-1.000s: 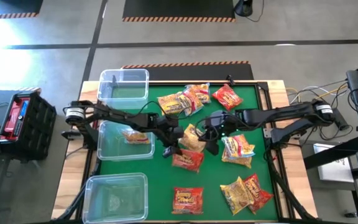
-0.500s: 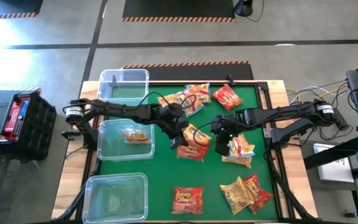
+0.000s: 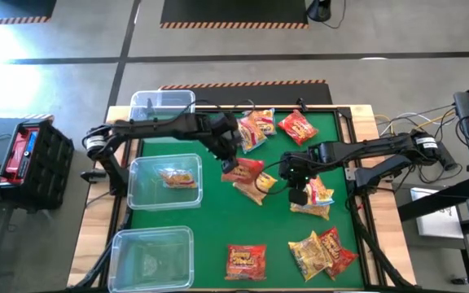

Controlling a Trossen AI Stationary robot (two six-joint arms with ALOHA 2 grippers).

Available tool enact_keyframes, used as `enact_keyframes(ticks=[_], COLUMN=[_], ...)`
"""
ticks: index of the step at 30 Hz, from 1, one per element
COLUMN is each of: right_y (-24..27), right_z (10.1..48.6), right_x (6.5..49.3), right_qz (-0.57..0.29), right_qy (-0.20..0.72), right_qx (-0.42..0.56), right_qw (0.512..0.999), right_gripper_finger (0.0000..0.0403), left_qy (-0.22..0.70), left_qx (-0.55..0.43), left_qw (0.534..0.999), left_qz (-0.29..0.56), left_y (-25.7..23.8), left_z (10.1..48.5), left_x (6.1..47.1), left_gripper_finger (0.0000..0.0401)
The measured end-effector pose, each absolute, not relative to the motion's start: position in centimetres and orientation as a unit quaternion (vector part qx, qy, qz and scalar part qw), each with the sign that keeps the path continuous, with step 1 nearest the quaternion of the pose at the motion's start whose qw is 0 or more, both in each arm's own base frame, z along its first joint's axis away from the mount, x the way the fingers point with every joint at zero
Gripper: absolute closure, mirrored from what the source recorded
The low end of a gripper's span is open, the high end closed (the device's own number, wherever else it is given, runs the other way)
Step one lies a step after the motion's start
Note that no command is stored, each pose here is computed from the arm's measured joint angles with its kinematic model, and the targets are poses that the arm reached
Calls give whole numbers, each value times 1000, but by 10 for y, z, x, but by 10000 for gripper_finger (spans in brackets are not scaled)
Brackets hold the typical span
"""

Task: Sort Maruchan noodles
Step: Put the middle left orange noodle pack into the top transparent bin

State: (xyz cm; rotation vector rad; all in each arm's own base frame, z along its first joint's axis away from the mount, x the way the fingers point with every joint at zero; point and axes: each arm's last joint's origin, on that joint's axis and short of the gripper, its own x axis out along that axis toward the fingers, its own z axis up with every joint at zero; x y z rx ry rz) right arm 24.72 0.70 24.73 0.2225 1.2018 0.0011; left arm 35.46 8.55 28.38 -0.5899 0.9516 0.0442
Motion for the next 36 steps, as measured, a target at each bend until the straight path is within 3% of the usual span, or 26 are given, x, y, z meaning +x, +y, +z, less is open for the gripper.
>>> enact_keyframes(ticks=[10, 20, 25, 30, 36], right_y=[7, 5, 5, 4, 1], right_z=[247, 247, 246, 248, 250], right_x=[248, 250, 252, 257, 261], right_qz=[14, 9, 4, -20, -30], right_qy=[561, 550, 538, 514, 494], right_qx=[74, 59, 57, 51, 52], right_qw=[824, 833, 841, 856, 867], right_gripper_finger=[394, 394, 394, 394, 394], left_qy=[404, 317, 311, 331, 354], left_qx=[-266, -214, -190, -141, -145], left_qw=[867, 873, 835, 761, 709], left_qz=[119, 303, 412, 540, 593], left_y=[125, 152, 156, 155, 164], left_z=[332, 383, 398, 404, 392], left_x=[315, 252, 212, 179, 166], left_gripper_finger=[401, 401, 401, 401, 401])
